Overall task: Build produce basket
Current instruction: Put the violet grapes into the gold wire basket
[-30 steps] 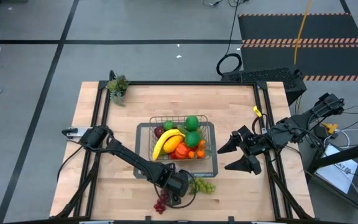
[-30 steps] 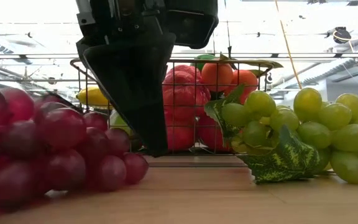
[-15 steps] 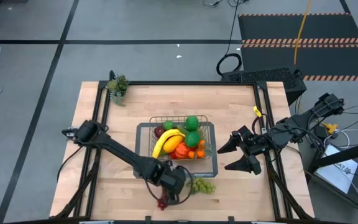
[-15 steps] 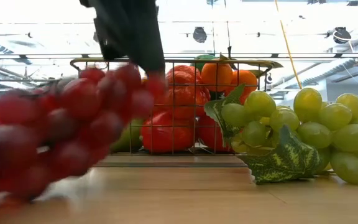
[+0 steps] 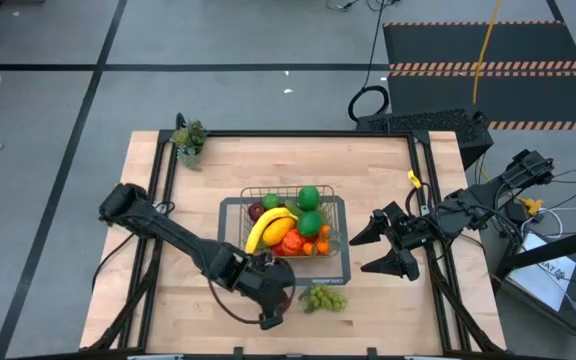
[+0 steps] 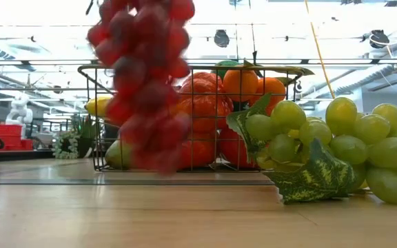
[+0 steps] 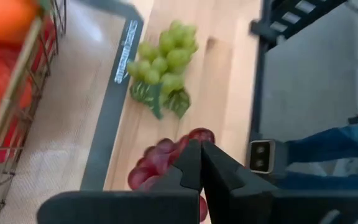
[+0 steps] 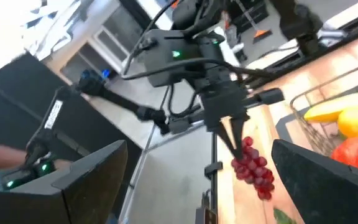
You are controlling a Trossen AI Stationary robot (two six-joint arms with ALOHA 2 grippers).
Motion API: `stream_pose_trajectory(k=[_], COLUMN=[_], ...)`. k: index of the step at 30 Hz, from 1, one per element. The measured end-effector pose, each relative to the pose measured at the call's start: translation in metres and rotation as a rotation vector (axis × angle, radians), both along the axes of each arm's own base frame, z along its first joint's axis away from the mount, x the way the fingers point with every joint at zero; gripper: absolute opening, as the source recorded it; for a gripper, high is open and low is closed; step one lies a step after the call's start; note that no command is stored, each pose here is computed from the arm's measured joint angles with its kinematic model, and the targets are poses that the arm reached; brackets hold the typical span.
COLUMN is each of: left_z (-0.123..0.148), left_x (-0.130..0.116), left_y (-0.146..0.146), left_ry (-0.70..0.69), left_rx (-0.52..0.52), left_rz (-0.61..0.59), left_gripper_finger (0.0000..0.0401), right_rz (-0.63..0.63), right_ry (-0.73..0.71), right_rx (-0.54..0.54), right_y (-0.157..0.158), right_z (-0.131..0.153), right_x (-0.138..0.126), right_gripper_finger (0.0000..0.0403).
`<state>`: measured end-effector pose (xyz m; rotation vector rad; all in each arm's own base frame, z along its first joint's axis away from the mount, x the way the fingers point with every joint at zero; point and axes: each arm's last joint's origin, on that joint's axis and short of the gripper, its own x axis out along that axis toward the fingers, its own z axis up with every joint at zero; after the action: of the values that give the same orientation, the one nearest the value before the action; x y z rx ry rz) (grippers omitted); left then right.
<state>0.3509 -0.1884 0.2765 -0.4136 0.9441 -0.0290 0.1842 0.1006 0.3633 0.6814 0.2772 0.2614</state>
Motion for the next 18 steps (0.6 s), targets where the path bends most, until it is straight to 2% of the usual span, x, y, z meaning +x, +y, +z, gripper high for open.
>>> stream_pose_trajectory(k=[5, 12, 18], left_z=[0.028, 0.065, 0.097], left_x=[-0.014, -0.031, -0.031], left_y=[0.002, 0.016, 0.028], left_ry=[-0.099, -0.225, -0.328], left_rx=[0.012, 0.031, 0.059], left_rz=[0.023, 0.08, 0.069], left_gripper_finger=[0.0, 0.0, 0.0], right_rz=[-0.06, -0.048, -0.059], right_ry=[0.006, -0.008, -0.013], right_rx=[0.04, -0.006, -0.018], right_y=[-0.002, -0.001, -0.002], right_z=[0.0, 0.0, 0.001], right_x=[0.001, 0.001, 0.001], right_gripper_finger=[0.0393, 0.0393, 0.0393])
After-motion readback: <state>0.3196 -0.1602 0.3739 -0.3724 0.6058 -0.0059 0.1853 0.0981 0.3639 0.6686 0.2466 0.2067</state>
